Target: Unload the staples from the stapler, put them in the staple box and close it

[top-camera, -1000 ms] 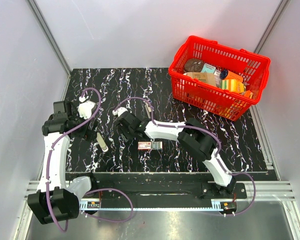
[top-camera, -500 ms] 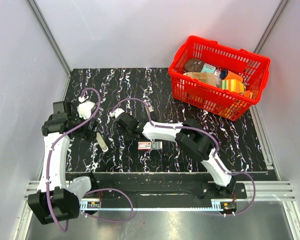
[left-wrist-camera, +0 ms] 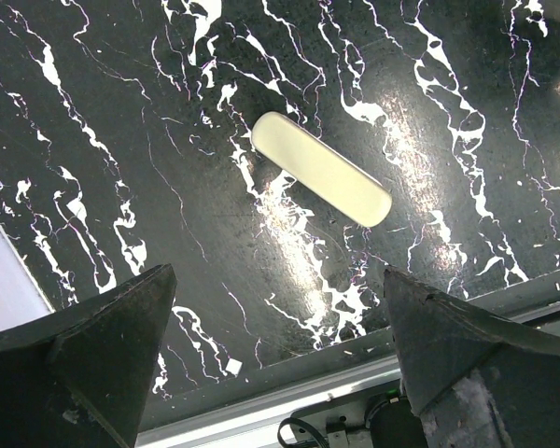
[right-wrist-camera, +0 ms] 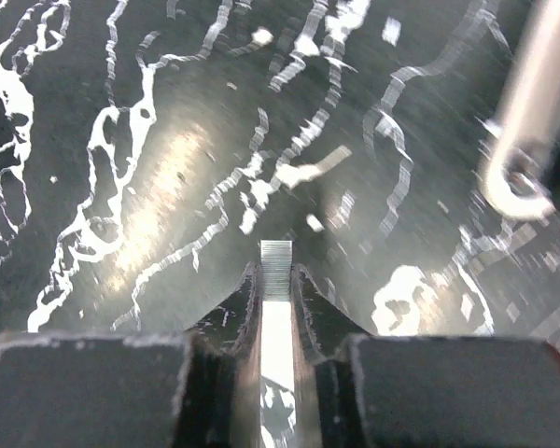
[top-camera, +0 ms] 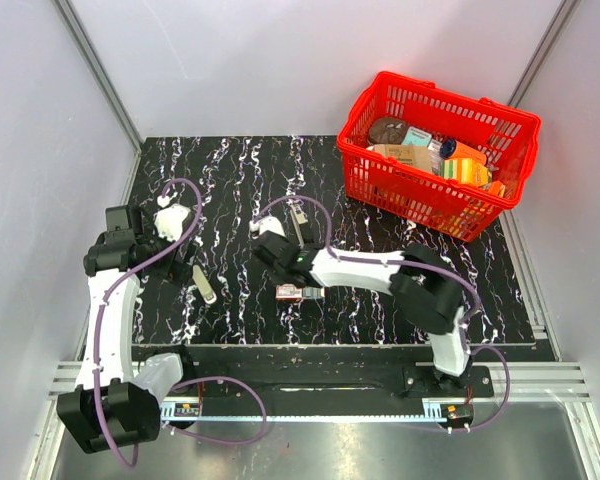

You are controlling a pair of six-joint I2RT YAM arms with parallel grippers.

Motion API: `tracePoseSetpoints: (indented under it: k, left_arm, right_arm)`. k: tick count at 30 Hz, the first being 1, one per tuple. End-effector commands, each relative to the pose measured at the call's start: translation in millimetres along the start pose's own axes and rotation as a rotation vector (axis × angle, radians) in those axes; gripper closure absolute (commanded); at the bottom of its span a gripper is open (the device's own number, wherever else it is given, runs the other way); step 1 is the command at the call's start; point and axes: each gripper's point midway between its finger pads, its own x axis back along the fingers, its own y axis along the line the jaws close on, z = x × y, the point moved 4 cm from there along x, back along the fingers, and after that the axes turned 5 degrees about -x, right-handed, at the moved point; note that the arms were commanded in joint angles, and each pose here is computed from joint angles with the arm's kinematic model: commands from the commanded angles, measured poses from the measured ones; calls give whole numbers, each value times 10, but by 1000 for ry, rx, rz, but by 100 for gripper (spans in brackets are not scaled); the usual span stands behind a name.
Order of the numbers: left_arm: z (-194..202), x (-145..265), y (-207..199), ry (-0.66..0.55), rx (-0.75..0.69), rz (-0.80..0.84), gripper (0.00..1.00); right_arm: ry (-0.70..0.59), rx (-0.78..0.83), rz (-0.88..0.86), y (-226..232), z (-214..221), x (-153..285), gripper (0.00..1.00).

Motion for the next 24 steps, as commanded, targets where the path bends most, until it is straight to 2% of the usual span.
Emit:
tracePoseSetpoints:
  k: [1, 10, 24]
  left_arm:
    - [-31, 30, 46, -32, -30, -34, 1]
    - [-22, 25, 36, -34, -36, -30, 1]
    - [4, 34, 31, -33, -40, -38, 1]
  right_arm:
    - [-75, -234, 109, -240, -73, 575, 100]
    - [39, -423, 245, -625, 605, 827, 100]
    - [62, -417, 283, -593, 621, 668, 100]
